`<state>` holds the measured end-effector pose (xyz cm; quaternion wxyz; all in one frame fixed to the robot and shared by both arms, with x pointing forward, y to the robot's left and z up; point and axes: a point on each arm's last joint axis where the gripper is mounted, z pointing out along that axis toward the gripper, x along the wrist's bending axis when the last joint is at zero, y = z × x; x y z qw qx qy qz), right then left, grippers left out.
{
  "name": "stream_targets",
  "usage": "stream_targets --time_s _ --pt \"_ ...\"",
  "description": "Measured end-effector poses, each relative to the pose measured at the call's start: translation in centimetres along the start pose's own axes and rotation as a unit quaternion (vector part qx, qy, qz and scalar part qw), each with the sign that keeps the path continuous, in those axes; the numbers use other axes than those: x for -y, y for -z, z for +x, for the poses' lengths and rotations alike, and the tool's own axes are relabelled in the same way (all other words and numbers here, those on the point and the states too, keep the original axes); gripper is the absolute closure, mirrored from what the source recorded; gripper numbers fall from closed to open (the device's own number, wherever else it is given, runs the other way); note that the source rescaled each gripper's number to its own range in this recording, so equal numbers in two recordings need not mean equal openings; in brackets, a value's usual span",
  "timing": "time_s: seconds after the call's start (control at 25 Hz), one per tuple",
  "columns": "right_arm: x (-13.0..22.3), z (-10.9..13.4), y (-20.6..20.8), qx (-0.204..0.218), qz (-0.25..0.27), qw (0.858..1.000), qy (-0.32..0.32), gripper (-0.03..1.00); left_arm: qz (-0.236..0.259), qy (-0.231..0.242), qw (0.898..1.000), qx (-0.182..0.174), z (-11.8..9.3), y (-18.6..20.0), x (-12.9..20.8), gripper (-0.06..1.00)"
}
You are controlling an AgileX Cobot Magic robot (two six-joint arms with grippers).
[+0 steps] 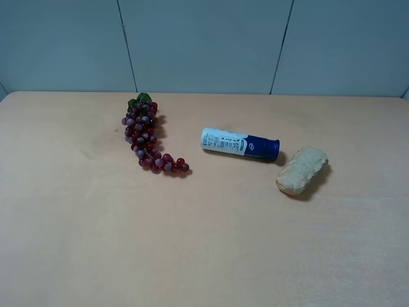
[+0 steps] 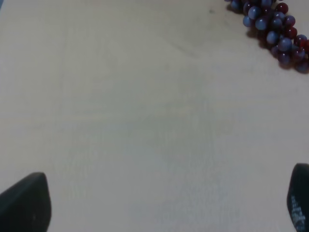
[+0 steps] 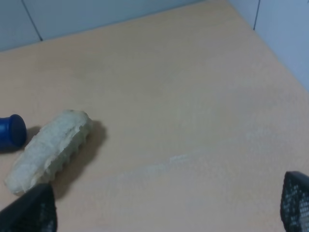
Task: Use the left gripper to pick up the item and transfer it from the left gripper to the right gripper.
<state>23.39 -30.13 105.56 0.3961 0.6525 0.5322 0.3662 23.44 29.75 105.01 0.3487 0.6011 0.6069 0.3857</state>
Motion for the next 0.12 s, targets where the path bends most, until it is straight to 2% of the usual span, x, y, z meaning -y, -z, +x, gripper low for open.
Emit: stream_targets --time_s 0.12 --pt "0.00 0.00 0.00 0.000 0.000 1.000 0.000 -0.03 0.000 0.000 1.000 0.000 0.00 0.00 0.00 -0.02"
